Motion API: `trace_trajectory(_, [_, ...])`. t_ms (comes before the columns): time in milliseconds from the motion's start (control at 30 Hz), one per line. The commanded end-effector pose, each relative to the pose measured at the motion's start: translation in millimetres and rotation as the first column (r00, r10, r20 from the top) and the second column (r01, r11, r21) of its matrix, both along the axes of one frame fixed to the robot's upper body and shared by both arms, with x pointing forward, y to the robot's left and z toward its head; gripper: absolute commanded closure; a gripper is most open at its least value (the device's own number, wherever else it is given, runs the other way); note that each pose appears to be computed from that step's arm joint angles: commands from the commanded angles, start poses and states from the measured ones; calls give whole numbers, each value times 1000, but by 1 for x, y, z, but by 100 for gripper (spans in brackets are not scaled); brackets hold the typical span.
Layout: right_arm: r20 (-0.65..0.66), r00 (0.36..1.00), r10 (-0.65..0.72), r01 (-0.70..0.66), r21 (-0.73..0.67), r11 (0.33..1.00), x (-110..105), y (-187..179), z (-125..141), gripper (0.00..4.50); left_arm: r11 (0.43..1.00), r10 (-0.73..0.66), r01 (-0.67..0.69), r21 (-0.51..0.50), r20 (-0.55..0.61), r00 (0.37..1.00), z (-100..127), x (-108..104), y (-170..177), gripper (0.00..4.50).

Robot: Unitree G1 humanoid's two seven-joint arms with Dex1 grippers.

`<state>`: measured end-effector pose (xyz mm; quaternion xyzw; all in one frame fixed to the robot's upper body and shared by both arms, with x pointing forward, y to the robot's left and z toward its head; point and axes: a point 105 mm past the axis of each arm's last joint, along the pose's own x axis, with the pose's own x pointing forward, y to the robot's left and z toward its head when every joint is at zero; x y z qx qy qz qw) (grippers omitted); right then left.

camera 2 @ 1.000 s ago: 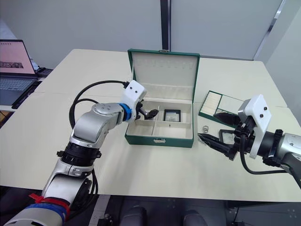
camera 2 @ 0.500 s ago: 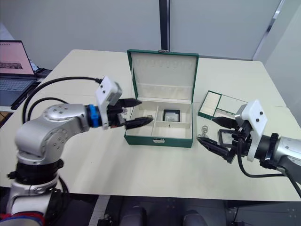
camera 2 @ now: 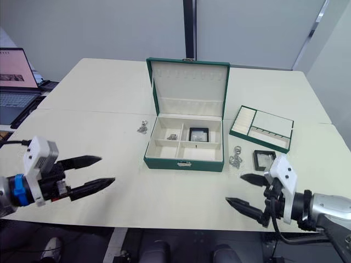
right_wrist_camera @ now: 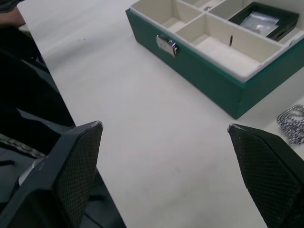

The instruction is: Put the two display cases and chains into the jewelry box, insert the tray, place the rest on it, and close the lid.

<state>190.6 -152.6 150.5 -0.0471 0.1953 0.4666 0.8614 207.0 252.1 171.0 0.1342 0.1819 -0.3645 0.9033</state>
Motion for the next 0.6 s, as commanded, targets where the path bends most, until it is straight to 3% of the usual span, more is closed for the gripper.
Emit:
trace_trajectory(33, [29, 999, 12, -12, -15, 1000, -4, -5, 3, 0, 986, 72, -75, 148, 23, 997, -12, -10, 32, 3])
trace_trajectory(467, [37, 999, 29, -29, -16, 999, -8, -6, 0, 0, 995, 33, -37, 96, 41, 999, -9, -6, 33, 3])
trace_trajectory(600, [111, 992, 67, -67, -6, 998, -2, 6, 14, 0, 996, 75, -80, 49, 97, 992, 2, 13, 29, 3])
